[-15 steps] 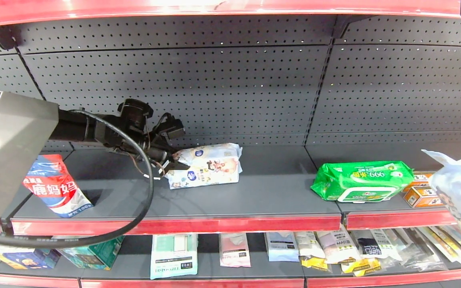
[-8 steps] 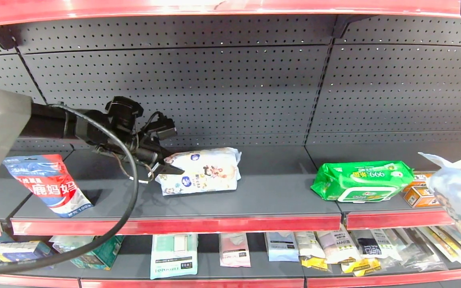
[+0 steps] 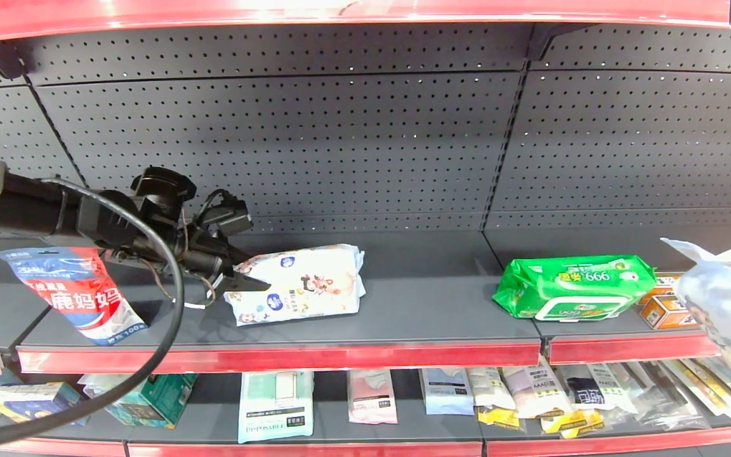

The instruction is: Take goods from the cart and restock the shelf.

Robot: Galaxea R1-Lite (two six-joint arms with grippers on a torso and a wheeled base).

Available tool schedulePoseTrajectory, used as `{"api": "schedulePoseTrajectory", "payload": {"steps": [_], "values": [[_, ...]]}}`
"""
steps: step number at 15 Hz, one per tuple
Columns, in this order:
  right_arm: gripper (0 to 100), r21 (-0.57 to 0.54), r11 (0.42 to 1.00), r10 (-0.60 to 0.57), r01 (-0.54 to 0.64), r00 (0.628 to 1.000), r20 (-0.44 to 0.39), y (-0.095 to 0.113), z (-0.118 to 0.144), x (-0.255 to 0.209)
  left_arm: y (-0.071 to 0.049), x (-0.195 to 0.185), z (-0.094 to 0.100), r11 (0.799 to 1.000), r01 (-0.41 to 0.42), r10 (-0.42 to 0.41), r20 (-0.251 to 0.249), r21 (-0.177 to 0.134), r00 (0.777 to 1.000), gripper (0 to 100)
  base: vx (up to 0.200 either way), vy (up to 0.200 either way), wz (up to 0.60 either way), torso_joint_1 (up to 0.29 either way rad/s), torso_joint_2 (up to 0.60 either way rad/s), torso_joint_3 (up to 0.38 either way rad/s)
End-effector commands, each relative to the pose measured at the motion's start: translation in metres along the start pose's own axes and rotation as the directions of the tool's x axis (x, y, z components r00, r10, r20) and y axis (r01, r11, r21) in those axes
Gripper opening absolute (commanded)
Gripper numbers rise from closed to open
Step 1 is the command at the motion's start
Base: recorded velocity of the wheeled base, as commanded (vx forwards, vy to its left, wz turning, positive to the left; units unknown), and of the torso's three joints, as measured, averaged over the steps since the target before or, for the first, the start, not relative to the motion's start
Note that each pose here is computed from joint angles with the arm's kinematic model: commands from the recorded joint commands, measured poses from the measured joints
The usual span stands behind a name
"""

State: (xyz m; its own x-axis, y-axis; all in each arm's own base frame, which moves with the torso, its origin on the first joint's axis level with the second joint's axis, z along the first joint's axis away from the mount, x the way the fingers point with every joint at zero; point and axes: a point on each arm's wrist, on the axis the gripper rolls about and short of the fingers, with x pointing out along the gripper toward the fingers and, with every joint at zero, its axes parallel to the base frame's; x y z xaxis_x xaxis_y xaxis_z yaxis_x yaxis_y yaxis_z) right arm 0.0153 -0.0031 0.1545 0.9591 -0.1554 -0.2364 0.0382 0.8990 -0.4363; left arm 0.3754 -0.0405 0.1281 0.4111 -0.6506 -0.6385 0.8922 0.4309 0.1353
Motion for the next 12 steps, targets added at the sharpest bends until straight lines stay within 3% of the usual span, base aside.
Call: {"api": "schedulePoseTrajectory", "payload": {"steps": [1, 3, 5, 10, 12], "values": [[0, -0.001, 1.000, 0.000, 0.000, 1.000, -0.001, 0.000, 0.000, 0.000, 0.000, -0.008, -0.001, 1.000, -0.006, 0.006, 0.018, -0.007, 1.000, 0, 0.000, 0.000, 0.00, 0.000, 0.00, 0.000], [0, -0.004, 1.000, 0.000, 0.000, 1.000, -0.001, 0.000, 0.000, 0.000, 0.002, -0.012, -0.002, 1.000, -0.005, 0.005, 0.040, -0.005, 0.999, 0, 0.000, 0.000, 0.00, 0.000, 0.00, 0.000], [0, -0.026, 1.000, -0.002, 0.002, 1.000, 0.005, 0.000, 0.000, -0.001, 0.001, -0.013, -0.006, 1.000, 0.003, -0.004, 0.069, 0.018, 0.998, 0, 0.000, 0.000, 0.00, 0.000, 0.00, 0.000], [0, -0.031, 1.000, -0.004, 0.004, 1.000, 0.009, 0.000, 0.000, -0.001, 0.001, -0.017, -0.020, 0.994, -0.035, 0.026, 0.090, 0.102, 0.996, 0, 0.000, 0.000, 0.00, 0.000, 0.00, 0.000], [0, -0.044, 0.999, -0.006, 0.006, 1.000, 0.011, 0.000, 0.000, -0.002, -0.010, -0.023, -0.021, 0.995, -0.022, 0.014, 0.087, 0.092, 0.996, 0, 0.000, 0.000, 0.00, 0.000, 0.00, 0.000]]}}
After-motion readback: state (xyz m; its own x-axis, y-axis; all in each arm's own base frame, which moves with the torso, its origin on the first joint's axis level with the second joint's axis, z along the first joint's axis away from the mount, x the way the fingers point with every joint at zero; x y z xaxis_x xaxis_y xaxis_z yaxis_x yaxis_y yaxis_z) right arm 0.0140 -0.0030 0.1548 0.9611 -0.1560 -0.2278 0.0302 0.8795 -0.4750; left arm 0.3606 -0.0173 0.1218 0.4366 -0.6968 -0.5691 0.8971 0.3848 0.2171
